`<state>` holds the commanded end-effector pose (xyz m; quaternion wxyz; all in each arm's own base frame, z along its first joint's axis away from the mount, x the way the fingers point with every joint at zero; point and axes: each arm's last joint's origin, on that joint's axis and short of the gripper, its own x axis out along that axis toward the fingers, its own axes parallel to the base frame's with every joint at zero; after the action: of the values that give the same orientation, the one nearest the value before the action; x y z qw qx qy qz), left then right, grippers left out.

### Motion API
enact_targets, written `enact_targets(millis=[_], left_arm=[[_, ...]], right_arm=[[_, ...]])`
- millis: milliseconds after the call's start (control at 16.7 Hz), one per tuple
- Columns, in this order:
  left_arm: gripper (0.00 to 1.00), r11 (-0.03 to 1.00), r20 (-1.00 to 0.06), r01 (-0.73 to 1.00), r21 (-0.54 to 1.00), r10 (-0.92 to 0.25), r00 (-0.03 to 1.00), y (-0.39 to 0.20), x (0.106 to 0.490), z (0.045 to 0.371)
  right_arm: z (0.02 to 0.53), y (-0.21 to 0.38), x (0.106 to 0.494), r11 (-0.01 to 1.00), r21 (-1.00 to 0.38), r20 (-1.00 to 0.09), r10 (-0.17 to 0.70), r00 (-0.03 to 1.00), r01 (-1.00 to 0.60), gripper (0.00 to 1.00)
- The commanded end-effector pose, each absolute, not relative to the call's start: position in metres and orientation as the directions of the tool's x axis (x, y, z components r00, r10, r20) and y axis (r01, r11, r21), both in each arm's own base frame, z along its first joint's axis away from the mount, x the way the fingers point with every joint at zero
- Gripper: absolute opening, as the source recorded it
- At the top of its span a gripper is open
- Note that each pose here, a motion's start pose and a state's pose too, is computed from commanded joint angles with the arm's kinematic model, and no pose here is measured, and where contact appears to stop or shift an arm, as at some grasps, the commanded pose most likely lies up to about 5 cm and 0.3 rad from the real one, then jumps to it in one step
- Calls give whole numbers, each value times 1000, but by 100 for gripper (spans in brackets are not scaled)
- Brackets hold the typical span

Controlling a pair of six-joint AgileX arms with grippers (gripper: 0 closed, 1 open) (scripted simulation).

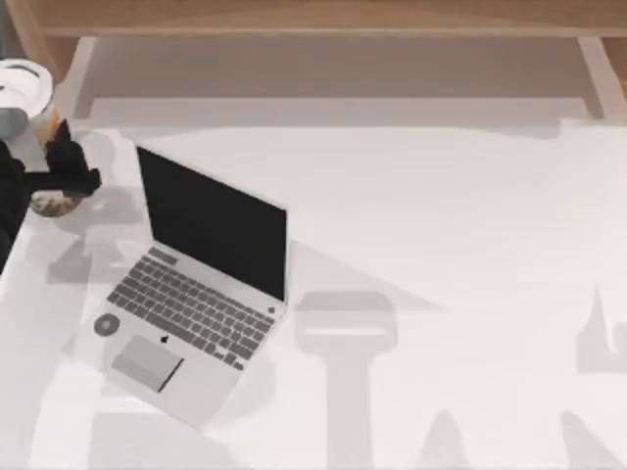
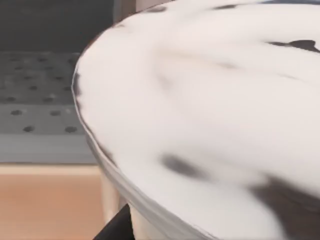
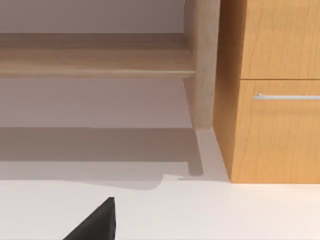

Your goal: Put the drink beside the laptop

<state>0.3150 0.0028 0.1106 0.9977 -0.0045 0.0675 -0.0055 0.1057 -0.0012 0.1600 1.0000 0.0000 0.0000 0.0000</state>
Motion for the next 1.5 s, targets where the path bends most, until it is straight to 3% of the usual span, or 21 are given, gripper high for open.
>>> enact_targets(millis=[300, 540, 1020, 1260, 1500], left_arm=[[0, 997, 55, -13, -72, 17, 998, -40, 331, 161], [0, 985, 96, 32, -172, -16, 995, -114, 326, 187], [0, 954, -28, 103, -281, -115, 993, -267, 238, 197], [0, 978, -127, 76, -195, -102, 987, -301, 187, 175], [0, 998, -190, 35, -51, -44, 981, -306, 159, 145]], right_arm=[[160, -1, 106, 1000, 0, 0, 0, 1000, 0, 100], [160, -1, 106, 1000, 0, 0, 0, 1000, 0, 100], [160, -1, 106, 1000, 0, 0, 0, 1000, 0, 100], [160, -1, 106, 1000, 0, 0, 0, 1000, 0, 100], [160, -1, 106, 1000, 0, 0, 0, 1000, 0, 100]])
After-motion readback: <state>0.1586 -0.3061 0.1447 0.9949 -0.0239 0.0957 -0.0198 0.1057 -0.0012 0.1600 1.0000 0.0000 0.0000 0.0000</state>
